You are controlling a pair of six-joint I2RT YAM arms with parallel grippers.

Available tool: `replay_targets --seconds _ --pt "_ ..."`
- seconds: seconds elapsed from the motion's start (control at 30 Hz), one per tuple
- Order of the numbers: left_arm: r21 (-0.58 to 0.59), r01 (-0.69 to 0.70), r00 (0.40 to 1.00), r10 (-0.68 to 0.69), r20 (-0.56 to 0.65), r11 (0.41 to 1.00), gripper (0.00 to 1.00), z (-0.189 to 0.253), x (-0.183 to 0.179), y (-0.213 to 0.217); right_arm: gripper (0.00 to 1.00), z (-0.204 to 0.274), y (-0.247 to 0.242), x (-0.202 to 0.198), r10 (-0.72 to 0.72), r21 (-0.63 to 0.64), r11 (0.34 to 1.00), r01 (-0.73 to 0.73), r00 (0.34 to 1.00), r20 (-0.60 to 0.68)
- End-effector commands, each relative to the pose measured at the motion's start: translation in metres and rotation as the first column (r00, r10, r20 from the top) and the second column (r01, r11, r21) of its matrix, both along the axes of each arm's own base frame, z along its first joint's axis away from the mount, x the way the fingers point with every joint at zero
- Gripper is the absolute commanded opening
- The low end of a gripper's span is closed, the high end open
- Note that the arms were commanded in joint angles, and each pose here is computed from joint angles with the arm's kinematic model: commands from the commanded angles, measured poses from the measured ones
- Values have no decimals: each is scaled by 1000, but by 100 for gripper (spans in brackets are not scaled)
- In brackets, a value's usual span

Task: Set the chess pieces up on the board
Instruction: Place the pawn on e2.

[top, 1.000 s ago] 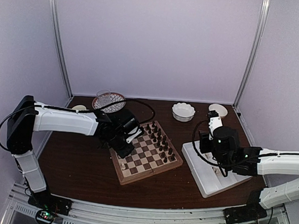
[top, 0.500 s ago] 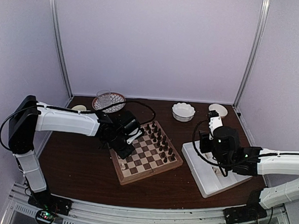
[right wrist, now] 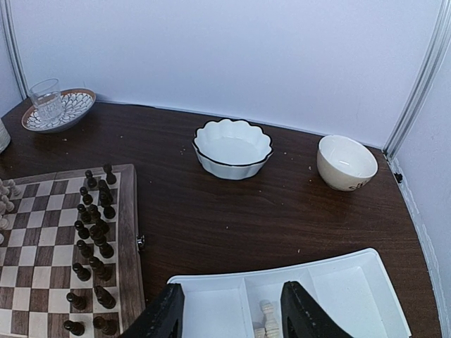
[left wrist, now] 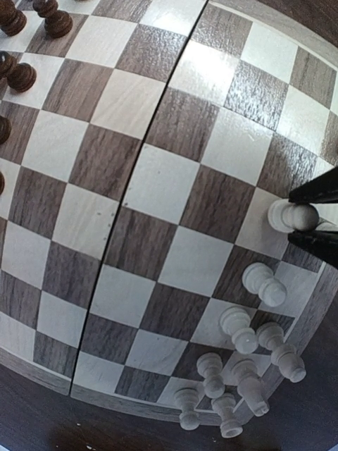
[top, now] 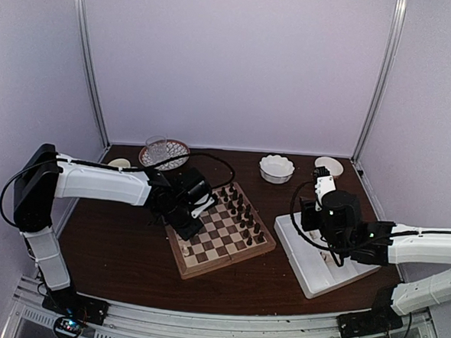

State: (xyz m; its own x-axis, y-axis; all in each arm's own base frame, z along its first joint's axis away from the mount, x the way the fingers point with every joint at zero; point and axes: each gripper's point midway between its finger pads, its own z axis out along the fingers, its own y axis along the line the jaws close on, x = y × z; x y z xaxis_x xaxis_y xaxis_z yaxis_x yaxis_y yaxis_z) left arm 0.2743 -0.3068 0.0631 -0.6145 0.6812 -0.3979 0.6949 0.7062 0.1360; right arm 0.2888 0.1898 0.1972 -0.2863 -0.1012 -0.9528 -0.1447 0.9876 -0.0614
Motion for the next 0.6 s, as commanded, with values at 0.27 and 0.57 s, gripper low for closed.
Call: replay_targets --seconds 0.27,0.57 --pt "-12 -8 999 8 41 1000 19 8 12 -5 50 1 -2 -1 1 16 1000 -1 1000 0" --pt "-20 0 999 0 39 1000 16 10 12 -8 50 1 -2 -1 2 17 1000 -2 1000 -1"
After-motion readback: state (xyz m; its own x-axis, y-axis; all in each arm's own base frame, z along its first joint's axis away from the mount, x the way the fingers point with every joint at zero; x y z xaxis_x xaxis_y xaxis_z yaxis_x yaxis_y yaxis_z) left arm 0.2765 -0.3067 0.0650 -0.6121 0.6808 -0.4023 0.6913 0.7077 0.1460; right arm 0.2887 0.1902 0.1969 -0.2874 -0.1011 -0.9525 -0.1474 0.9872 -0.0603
